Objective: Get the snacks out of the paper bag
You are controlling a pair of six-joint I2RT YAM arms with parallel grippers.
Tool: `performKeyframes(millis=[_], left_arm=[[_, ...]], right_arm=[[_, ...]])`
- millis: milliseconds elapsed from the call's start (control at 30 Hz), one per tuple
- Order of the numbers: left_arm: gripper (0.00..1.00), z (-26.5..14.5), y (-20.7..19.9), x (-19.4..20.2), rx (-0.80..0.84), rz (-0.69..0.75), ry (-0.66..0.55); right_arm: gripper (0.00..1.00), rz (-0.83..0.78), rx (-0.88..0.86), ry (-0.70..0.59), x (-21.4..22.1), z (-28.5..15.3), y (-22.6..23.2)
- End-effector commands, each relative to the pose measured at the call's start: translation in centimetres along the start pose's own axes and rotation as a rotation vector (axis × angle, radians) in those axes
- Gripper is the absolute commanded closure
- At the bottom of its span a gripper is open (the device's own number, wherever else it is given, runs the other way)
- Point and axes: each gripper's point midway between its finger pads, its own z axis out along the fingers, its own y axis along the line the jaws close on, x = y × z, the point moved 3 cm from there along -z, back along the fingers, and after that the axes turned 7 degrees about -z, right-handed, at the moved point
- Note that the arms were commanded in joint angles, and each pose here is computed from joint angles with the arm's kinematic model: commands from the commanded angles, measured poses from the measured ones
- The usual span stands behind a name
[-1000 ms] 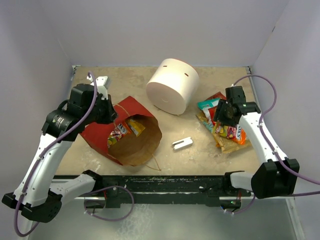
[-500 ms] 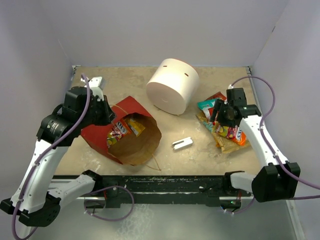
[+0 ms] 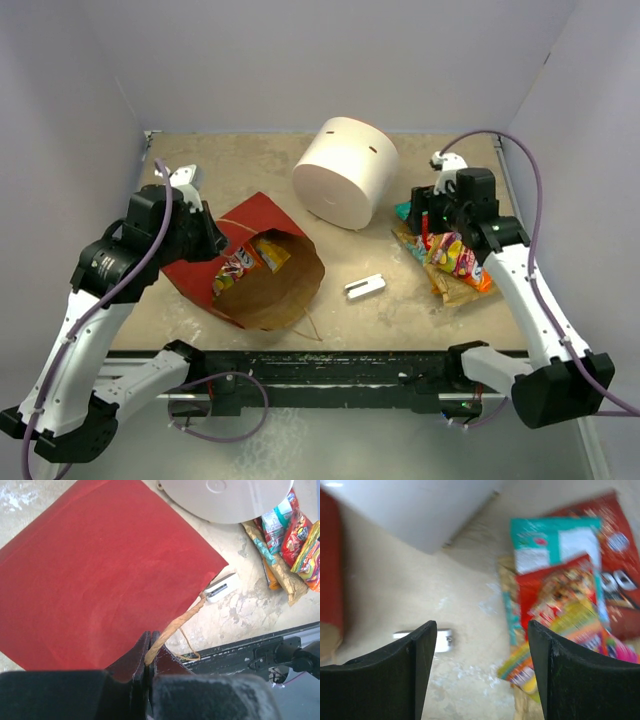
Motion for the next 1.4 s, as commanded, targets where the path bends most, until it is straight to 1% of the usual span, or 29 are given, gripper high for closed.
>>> performKeyframes(millis=[0,100,267,367,467,567,633,700,733,800,867,900,967,1033,1133,1367], left_arm=[[1.00,-0.6,0.1,0.6,0.009,-0.042,0.003],[1.00,-0.8,0.2,0.9,0.007,-0.049,0.010],[1.00,-1.3,0.2,1.0,0.013,-0.059,0.009],[1.00,-1.5,0.1,0.9,0.018,-0.057,0.010],[1.00,-1.6,-0.1,0.8,0.019,-0.051,0.013],[1.00,-1.7,-0.4,0.7,0.029,-0.044,0.021],[1.00,-1.7,-0.5,0.6,0.031,-0.039,0.032],[1.00,-1.7,-0.6,0.6,0.024,-0.035,0.044],[1.00,-1.8,-0.5,0.6,0.020,-0.035,0.050],[1.00,-1.9,-0.6,0.7,0.020,-0.036,0.059],[1.00,-2.2,-0.6,0.8,0.024,-0.043,0.064],[1.00,-2.3,-0.7,0.9,0.029,-0.046,0.066],[1.00,-2.4,-0.8,1.1,0.036,-0.047,0.074],[1.00,-2.4,-0.8,1.3,0.041,-0.032,0.087],[1.00,-2.3,-0.8,1.3,0.040,-0.001,0.110],[1.00,-2.2,-1.1,1.0,0.059,0.064,0.127]], right_arm=[[0.26,-0.244,-0.303,-0.256,-4.4,-1.0,6.4],[0.28,-0.422,-0.477,-0.392,-5.1,-2.6,11.3],[0.29,-0.694,-0.762,-0.595,-2.6,-5.0,18.4],[0.29,-0.785,-0.912,-0.679,-0.9,-5.8,22.8],[0.30,-0.852,-1.011,-0.719,0.8,-5.6,27.5],[0.30,-0.934,-0.990,-0.776,2.4,-4.6,32.3],[0.29,-0.958,-0.941,-0.856,2.8,-4.1,35.5],[0.28,-0.968,-0.882,-0.892,2.8,-2.4,37.2],[0.28,-0.979,-0.858,-0.891,3.1,-0.8,38.0],[0.28,-1.033,-0.809,-0.920,3.3,1.2,39.0],[0.27,-1.150,-0.799,-0.919,4.2,3.1,40.0],[0.27,-1.181,-0.813,-0.924,4.6,3.7,40.6],[0.27,-1.223,-0.776,-0.947,4.5,5.3,41.4],[0.26,-1.285,-0.761,-0.937,4.8,7.3,42.1],[0.26,-1.297,-0.739,-0.954,4.1,9.2,43.3],[0.25,-1.335,-0.747,-0.947,4.9,12.5,45.6]])
